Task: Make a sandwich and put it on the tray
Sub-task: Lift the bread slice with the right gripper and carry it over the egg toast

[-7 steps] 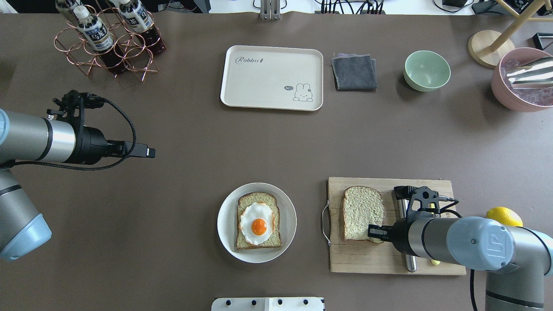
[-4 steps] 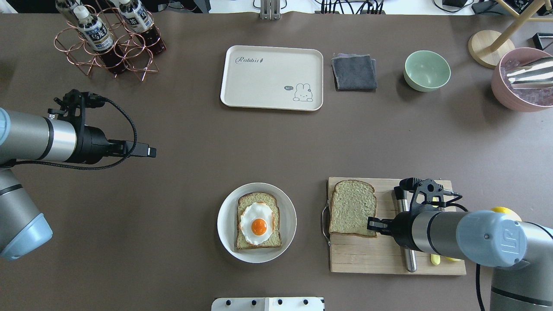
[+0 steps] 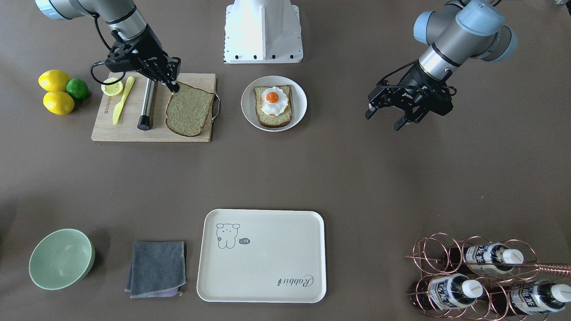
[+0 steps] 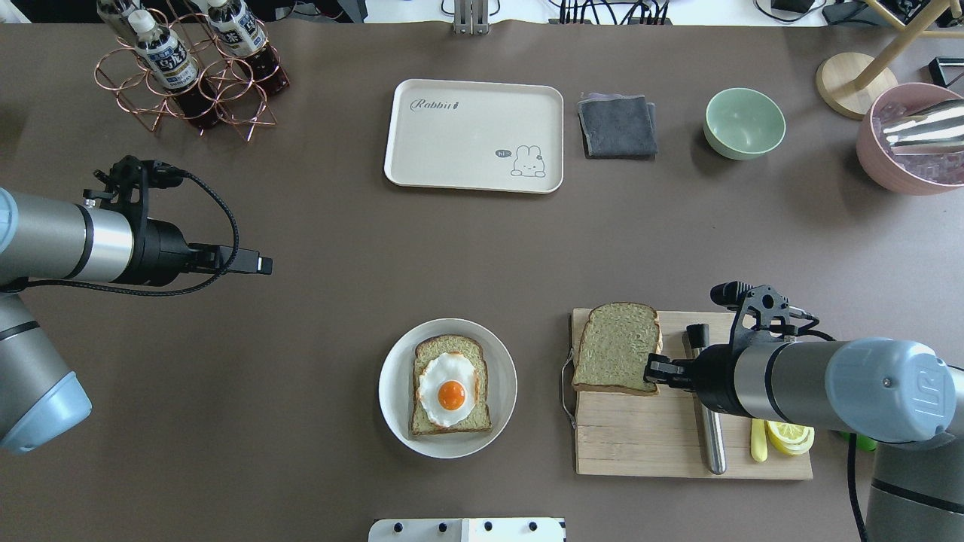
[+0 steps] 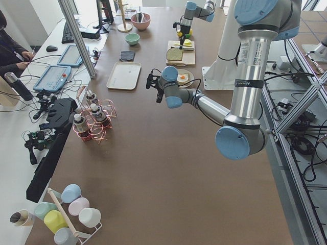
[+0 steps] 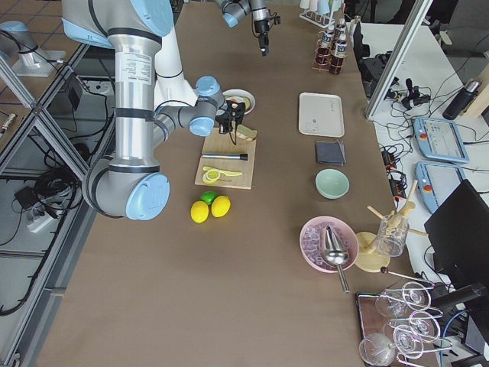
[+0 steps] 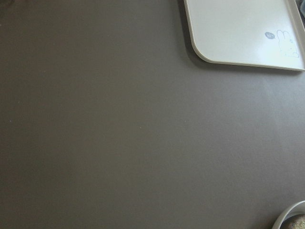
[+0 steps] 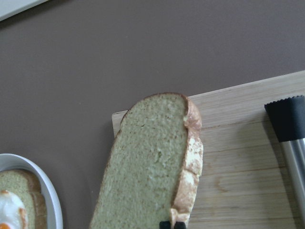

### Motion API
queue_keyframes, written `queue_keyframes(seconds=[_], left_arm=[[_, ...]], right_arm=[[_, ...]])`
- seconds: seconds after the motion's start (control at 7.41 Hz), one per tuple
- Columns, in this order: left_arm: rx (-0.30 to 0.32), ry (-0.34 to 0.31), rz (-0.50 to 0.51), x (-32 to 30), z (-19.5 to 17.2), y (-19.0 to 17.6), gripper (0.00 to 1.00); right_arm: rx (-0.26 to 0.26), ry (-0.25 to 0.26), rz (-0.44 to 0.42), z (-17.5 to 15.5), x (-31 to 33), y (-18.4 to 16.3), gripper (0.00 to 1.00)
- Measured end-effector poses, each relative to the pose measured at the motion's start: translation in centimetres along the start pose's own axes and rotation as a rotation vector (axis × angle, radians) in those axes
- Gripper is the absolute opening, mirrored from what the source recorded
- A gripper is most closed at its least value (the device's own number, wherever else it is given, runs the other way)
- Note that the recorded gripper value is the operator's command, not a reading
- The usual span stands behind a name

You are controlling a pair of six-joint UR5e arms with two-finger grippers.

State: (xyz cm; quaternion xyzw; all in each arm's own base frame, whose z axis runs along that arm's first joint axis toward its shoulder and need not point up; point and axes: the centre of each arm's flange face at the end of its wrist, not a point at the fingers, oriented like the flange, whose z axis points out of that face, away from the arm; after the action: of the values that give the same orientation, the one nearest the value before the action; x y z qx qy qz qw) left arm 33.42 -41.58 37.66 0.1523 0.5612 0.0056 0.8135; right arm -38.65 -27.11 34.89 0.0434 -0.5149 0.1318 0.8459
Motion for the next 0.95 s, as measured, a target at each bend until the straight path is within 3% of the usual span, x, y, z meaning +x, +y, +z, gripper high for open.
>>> queue_keyframes(seconds=[0.27, 0.54, 0.95], left_arm=[[-0.001, -0.001, -0.001, -0.1, 0.0, 0.0, 0.98], [-0.001, 0.000, -0.001, -0.1, 0.0, 0.0, 0.98], [-0.005, 0.007, -0.005, 0.2, -0.1, 0.1, 0.98]], right_arm=[[-0.012, -0.065, 0.001, -2.5, -2.1, -0.2, 0.00], [-0.023, -0.167, -0.009, -4.0, -6.5, -0.3, 0.00], [-0.064, -0.257, -0.051, -1.7, -13.2, 2.7, 0.00]])
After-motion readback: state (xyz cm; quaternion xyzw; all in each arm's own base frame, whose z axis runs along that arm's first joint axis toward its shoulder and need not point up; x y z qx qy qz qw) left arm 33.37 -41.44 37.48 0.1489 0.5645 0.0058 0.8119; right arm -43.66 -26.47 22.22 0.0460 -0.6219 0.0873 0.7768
